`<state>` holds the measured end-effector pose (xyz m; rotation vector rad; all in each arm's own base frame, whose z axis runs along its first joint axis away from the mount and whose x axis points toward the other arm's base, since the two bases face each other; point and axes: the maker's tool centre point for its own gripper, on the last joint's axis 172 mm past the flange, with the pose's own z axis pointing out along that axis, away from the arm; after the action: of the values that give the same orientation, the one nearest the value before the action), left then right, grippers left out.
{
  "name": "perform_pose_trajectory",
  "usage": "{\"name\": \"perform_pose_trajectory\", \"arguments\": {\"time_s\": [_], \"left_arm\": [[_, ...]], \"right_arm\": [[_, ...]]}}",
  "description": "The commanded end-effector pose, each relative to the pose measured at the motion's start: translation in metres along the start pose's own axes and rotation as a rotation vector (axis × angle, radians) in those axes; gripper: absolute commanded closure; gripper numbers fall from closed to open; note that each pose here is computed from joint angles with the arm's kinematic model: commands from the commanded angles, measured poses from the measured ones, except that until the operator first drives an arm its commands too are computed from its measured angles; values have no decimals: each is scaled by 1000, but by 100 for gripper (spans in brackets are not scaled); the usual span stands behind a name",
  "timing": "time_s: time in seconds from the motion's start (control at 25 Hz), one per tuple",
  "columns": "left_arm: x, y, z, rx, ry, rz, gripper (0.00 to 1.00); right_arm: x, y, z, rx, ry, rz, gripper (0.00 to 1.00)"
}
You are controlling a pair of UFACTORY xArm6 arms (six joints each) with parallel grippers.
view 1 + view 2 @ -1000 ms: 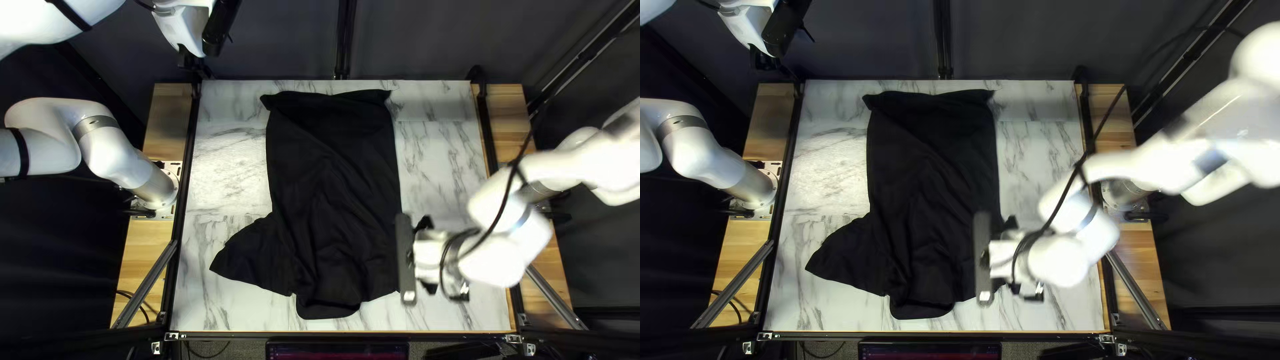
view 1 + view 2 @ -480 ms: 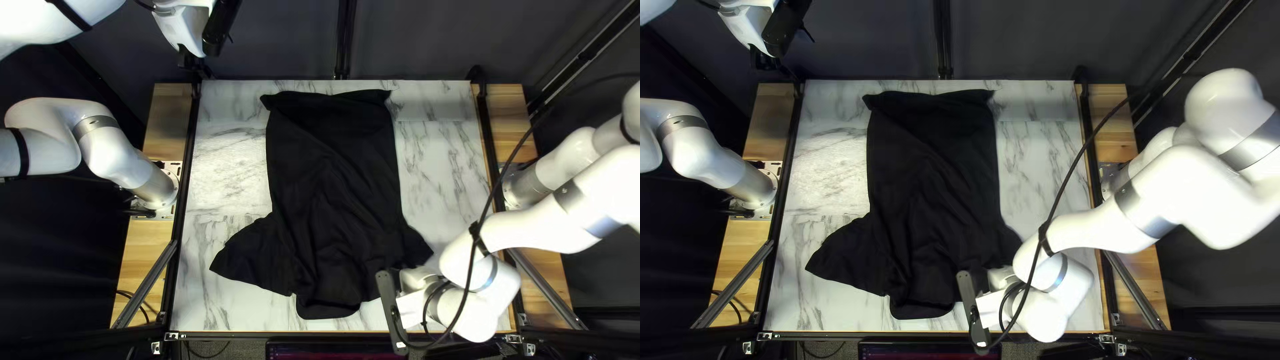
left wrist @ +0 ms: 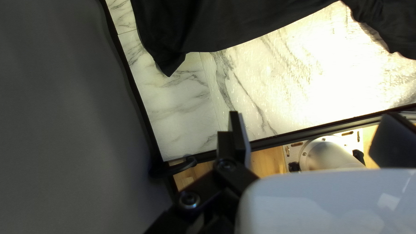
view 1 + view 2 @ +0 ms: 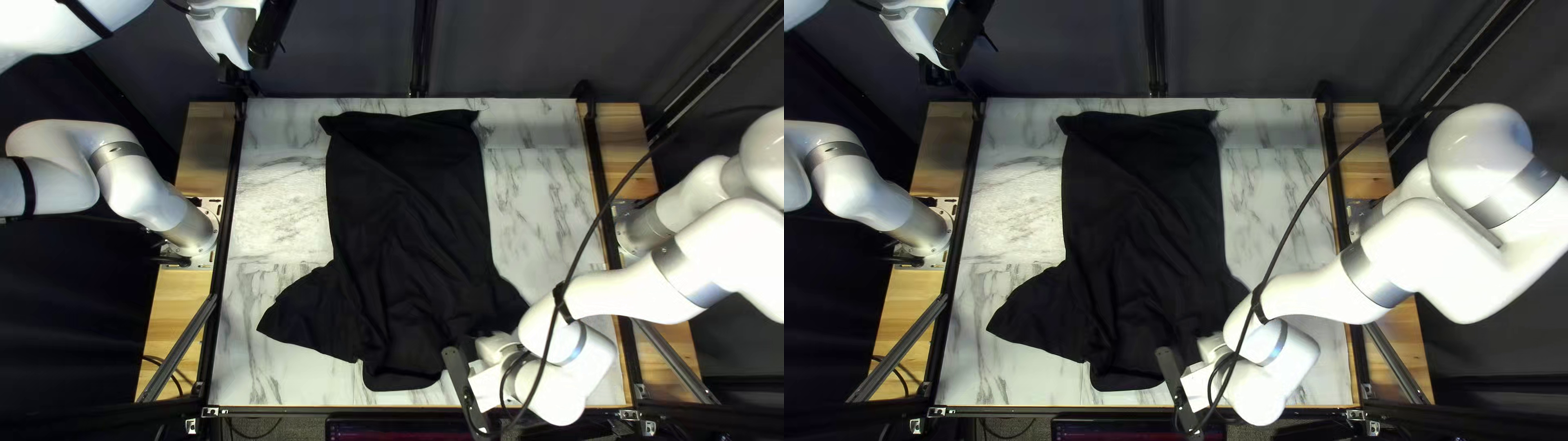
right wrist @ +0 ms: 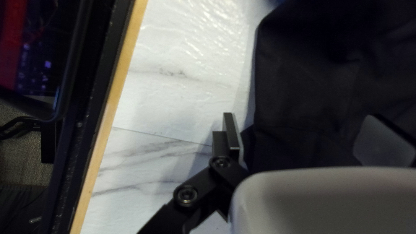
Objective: Fold t-shirt
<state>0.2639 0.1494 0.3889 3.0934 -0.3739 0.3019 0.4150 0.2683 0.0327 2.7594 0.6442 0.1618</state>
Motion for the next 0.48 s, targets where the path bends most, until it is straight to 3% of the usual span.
{"name": "perform_pose_trajectory", "arguments": {"time_s": [0.04,0.48], "left_arm": [[0,0,0,0,0,0,0],[0,0,0,0,0,0,0]], "right_arm": [[0,3,0,5,-7,-2,100],[-32,25,-52,-32,-66,34,100]]}}
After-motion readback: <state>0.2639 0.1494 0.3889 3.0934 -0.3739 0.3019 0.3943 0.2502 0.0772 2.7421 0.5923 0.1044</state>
